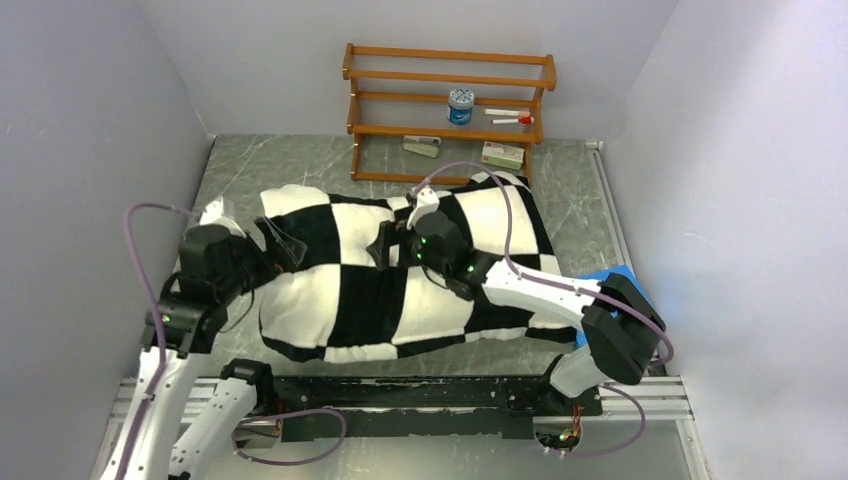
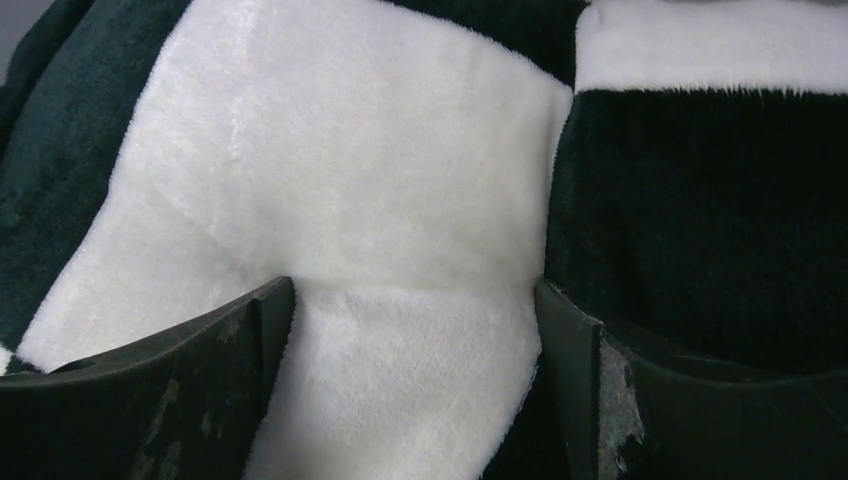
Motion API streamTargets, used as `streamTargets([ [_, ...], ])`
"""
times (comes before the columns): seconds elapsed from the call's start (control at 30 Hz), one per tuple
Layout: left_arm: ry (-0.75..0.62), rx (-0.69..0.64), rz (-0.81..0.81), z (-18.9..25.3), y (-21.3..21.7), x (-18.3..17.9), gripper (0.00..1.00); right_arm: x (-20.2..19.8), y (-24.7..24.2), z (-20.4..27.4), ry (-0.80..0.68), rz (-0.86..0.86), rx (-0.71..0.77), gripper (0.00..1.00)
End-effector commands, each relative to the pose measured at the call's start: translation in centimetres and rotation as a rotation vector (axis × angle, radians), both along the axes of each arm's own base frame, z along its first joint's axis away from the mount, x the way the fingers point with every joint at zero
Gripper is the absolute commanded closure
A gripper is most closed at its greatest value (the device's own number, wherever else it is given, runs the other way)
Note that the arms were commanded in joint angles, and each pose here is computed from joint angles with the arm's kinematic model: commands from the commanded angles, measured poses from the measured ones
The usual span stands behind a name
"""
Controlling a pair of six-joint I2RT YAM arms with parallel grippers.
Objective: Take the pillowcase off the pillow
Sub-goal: Turn over the pillow at the center of the board.
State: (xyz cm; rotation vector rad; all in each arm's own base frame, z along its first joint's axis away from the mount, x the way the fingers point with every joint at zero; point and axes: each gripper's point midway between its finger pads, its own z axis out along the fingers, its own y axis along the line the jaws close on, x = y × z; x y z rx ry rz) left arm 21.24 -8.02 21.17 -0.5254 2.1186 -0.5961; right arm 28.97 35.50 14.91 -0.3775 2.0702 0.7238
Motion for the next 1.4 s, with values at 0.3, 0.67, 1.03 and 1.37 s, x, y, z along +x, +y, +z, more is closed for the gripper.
streamTargets([
  [0.3,0.218,0.064,-0.154,-4.8,1.3,10.5,0.03,-17.3,-8.6,-15.9,0.444,0.047,-0.33,0.1],
  [0.67,0.099,-0.383,-0.449,-6.8,-4.0,6.4,0.83,-12.9,-9.7,-4.0,0.154,-0.119,-0.216,0.0],
  [1.03,0.076,-0.324,-0.426,-5.8,-3.9,4.0,0.95,-6.2,-20.7,10.5,-0.098,-0.529,-0.155,0.0],
  [1.37,0.05,-0.188,-0.403,-3.6,-3.8,0.8,0.95,-4.5,-7.4,6.3,0.109,-0.078,-0.11,0.07],
])
